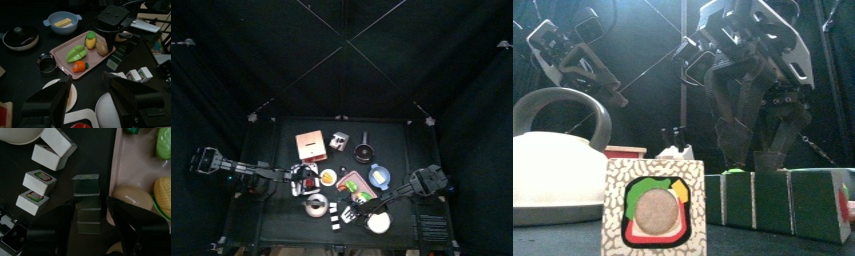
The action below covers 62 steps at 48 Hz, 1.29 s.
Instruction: Move knife holder closer
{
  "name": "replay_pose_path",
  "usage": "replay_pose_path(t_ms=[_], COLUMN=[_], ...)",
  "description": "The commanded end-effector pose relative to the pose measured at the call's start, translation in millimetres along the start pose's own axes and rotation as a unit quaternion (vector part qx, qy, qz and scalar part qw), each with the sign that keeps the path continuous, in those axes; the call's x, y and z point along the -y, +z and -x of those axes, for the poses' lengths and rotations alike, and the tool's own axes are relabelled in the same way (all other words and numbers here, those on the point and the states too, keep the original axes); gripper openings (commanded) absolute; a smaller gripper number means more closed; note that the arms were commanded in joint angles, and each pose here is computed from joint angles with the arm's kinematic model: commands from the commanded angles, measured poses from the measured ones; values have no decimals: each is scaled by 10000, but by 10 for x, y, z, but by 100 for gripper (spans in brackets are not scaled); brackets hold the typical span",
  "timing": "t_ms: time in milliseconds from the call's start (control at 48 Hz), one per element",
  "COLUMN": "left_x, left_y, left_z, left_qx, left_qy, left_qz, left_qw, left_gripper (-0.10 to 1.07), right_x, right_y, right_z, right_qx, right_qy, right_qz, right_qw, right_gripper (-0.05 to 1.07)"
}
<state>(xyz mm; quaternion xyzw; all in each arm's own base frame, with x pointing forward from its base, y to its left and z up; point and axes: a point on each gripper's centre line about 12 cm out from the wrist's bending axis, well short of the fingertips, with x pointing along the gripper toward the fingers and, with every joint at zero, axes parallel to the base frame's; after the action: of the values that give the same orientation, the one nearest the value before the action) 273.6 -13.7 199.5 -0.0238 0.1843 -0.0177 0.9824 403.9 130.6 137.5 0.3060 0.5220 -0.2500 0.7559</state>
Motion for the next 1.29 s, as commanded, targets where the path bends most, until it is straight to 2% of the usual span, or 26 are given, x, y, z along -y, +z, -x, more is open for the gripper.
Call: replay_pose_path(t_ms=[0, 146, 312, 458, 625, 750, 1000, 1125, 1271], left_x=[4, 4, 0, -2, -6, -20, -38, -114, -253], left_y=[68, 61, -15, -57, -175, -231, -228, -147, 41], left_z=[-4, 39, 183, 317, 420, 479, 566, 582, 584], left_qx=[123, 107, -123, -230, -307, -306, -97, 79, 288], left_qy=[-6, -9, 1, 1, 0, 22, 50, 225, 533], left_qz=[-7, -14, 9, 17, 37, 54, 114, 352, 949], left_qw=[9999, 9999, 9999, 9997, 9995, 9995, 9999, 9991, 9936], left_gripper=[89, 89, 89, 89, 89, 89, 89, 88, 88], right_x=[-21, 8, 77, 162, 252, 358, 551, 664, 904], right_y=[77, 165, 326, 577, 896, 1139, 1597, 1691, 1733], right_z=[220, 360, 441, 471, 525, 549, 689, 671, 566], right_qx=[198, 536, 1007, 1426, 1880, 2141, 2505, 2504, 2382], right_qy=[258, 432, 592, 910, 1447, 1628, 1487, 1083, 419], right_qz=[53, 277, 599, 723, 780, 721, 239, 80, -84], right_qw=[9995, 9972, 9913, 9829, 9683, 9604, 9563, 9620, 9703], right_gripper=[87, 87, 87, 87, 87, 87, 87, 87, 87])
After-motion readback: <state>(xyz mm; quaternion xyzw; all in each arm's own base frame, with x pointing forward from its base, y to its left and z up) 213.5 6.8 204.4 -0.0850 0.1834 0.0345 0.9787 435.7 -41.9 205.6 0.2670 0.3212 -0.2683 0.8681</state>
